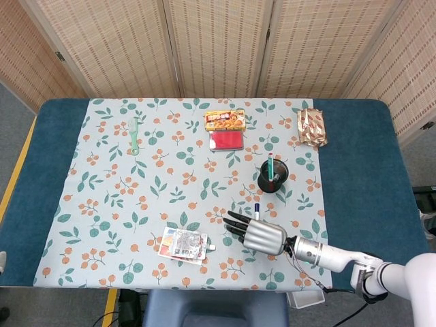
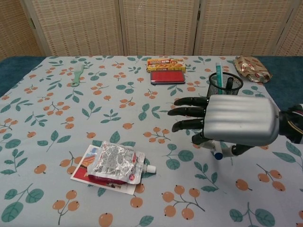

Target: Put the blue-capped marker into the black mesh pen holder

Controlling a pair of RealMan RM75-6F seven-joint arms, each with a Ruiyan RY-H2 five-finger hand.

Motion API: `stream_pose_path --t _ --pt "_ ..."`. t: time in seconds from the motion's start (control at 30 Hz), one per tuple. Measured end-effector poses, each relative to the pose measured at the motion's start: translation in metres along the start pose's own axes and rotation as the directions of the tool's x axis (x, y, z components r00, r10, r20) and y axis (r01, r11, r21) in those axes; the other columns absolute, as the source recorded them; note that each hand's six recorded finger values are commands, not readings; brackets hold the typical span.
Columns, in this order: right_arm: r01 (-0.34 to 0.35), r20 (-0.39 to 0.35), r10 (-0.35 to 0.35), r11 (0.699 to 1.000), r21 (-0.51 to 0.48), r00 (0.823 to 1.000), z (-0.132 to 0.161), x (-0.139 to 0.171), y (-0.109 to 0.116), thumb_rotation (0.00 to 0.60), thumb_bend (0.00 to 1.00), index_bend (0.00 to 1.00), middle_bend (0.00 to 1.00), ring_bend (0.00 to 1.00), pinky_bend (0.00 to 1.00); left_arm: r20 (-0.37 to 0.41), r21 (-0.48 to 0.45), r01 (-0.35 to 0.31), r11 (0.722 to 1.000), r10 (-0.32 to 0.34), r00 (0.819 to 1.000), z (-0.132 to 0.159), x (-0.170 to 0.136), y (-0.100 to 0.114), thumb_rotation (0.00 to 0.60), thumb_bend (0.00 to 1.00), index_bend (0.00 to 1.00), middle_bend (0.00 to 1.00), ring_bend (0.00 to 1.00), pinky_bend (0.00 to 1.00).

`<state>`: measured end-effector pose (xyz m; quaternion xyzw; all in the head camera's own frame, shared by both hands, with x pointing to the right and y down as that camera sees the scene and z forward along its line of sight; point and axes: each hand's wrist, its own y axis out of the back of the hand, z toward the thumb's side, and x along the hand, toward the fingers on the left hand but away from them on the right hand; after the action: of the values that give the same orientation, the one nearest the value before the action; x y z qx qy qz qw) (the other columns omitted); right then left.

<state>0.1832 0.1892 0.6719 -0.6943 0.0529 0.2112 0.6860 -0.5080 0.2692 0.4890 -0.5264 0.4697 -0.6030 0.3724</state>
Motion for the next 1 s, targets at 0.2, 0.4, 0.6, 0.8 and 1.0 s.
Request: stream_pose_path --t 0.2,0.4,0.6,0.8,1.0 --pt "0.129 0.128 -0.123 0.991 -0.039 0.984 -0.025 0.017 0.035 0.6 0.24 0.76 0.19 0.0 0.0 -0.003 0.005 0.009 1.0 -0.009 1.0 0.0 0.002 -0.003 0.6 0.4 0.0 0.17 0.06 0.27" --pt "0.264 0.328 -0.184 0.94 -0.217 0.926 -0.063 0.024 0.053 0.6 0.23 0.76 0.19 0.0 0.0 0.0 0.012 0.026 1.0 -0.026 1.0 0.003 0.004 -0.009 0.6 0.4 0.0 0.17 0.06 0.27" --pt "0.393 0.536 -0.119 0.812 -0.432 0.836 -0.111 0.025 0.059 0.6 0.23 0.76 0.2 0.0 0.0 -0.004 0.016 0.033 0.999 -0.033 0.999 0.002 0.007 -0.011 0.6 0.4 0.0 0.17 0.06 0.27" --pt "0.516 0.666 -0.007 0.638 -0.572 0.746 -0.145 0.028 0.059 0.6 0.26 0.76 0.2 0.0 0.0 -0.008 0.015 0.036 0.999 -0.036 0.999 0.0 0.008 -0.011 0.6 0.4 0.0 0.17 0.06 0.27" --pt "0.605 0.723 0.143 0.454 -0.654 0.676 -0.16 0.034 0.05 0.6 0.28 0.76 0.2 0.0 0.0 -0.006 0.02 0.044 0.999 -0.044 0.999 0.001 0.008 -0.014 0.6 0.4 0.0 0.17 0.06 0.27"
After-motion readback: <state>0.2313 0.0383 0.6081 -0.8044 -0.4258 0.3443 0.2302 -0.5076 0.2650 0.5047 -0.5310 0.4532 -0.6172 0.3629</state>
